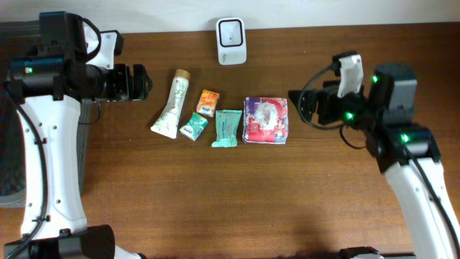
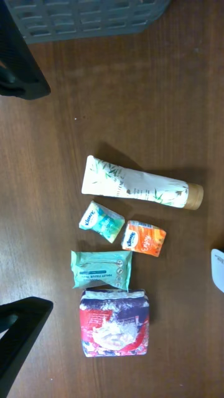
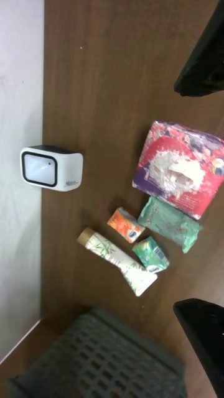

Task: Scan the item barcode

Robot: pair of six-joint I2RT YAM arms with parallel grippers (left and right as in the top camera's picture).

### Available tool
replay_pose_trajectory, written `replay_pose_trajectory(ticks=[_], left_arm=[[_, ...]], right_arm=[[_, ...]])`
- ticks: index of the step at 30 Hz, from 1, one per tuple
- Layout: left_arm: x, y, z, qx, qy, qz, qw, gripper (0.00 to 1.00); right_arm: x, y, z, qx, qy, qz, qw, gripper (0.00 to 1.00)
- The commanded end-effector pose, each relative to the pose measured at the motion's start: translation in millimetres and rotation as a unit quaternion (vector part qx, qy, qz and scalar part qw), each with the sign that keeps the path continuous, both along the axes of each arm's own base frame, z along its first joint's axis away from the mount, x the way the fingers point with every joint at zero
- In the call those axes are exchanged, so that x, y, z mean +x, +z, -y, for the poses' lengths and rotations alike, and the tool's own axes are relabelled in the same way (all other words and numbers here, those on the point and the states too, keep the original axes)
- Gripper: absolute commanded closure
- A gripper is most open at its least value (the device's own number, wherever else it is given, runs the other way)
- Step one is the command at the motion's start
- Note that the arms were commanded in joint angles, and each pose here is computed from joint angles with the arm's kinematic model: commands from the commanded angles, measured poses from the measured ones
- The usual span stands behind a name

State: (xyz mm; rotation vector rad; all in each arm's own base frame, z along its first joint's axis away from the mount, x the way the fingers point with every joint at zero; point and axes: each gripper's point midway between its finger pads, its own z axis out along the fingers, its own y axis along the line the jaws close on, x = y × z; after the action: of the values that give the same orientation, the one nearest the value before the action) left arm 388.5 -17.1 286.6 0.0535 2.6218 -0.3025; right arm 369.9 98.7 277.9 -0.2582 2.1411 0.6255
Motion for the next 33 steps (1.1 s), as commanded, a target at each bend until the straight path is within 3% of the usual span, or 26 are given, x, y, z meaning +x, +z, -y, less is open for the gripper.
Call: replay_pose_trajectory(ticks=[1,4,6,7,18,22,33], left_arm=[[0,1,2,-0.004,-0.003,0.001,1.000,0.01],[0,1,2,-0.005,-0.004,0.001,1.000,0.01],[0,1,2,-0.005,-0.004,0.001,1.000,0.01],[0,1,2,-0.004,-0.003,0.001,1.000,0.01],[0,1,2,-0.004,-0.003,0.001,1.000,0.01],[0,1,2,-0.004,-0.003,0.001,1.000,0.01],[0,1,2,-0.004,-0.003,0.001,1.000,0.01]], right_arm=[[4,-12,-12,0.014,0.044,-0.026,0.999,0.02],[12,-38,-6,0.001,0.025,-0.063,0.998,0.02],[26,-73,23,-0.014,-0.089,-0.135,0.987,0.02],[28,-89,26,-0.013,-0.104,-0.162,0.981,0.02],[22,-203,-9,0.051,-0.031,-0.340,0.939,0.04],[13,-224,-15,0.066,-0.020,-0.381,0.922,0.08],[9,-219,-24,0.093,-0.002,-0.390,0.916,0.02]])
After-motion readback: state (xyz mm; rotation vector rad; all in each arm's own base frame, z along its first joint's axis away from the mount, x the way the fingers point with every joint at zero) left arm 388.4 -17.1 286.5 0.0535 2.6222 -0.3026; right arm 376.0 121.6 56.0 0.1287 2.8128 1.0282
